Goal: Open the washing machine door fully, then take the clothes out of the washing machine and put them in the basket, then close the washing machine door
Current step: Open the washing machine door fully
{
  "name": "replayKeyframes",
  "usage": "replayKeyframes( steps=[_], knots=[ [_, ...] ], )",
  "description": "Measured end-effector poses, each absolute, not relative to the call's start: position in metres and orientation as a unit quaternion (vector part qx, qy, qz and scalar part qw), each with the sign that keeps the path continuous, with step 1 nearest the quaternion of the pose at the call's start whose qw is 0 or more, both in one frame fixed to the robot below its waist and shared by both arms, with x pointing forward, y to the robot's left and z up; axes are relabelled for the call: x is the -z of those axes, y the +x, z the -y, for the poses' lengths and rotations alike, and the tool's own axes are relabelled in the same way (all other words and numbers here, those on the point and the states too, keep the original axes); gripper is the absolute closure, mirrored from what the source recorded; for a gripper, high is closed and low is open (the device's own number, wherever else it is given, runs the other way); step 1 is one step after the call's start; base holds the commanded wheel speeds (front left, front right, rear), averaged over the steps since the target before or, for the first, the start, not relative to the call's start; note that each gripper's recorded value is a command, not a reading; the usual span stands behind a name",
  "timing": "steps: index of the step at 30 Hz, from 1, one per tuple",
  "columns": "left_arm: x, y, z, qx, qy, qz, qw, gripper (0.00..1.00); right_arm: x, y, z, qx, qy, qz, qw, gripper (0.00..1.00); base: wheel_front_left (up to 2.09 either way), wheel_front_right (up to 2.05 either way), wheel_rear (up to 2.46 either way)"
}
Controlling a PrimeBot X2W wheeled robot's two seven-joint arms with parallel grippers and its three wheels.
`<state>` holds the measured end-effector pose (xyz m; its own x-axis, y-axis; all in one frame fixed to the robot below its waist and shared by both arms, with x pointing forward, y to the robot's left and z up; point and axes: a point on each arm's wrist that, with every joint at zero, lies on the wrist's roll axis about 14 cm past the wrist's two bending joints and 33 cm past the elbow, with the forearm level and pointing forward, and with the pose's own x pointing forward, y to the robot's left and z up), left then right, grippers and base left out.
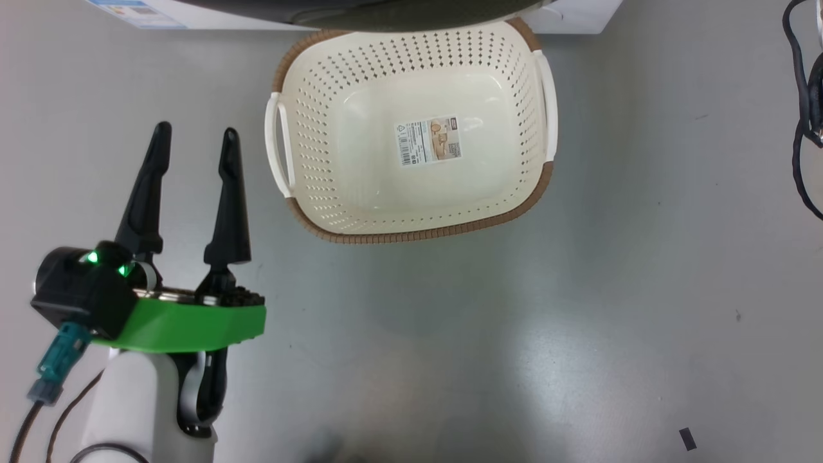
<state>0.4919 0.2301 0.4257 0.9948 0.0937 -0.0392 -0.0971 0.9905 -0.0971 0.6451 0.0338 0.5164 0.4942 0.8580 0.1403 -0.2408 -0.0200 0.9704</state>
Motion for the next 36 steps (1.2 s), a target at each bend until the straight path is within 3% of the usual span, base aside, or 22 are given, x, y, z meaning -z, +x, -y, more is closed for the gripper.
replayKeyframes(
  steps=[17, 36],
  knots=[
    [-0.448, 0.495, -0.221, -0.035, -0.057, 0.007, 0.998, 0.0, -0.515, 0.607, -0.045, -0.445, 0.544, -0.324, 0.633, 1.0, 0.0, 0.0, 0.0],
    [-0.493, 0.464, -0.22, -0.038, -0.069, 0.043, 0.996, 0.0, -0.528, 0.528, -0.063, -0.463, 0.503, -0.39, 0.617, 1.0, 0.0, 0.0, 0.0]
  ],
)
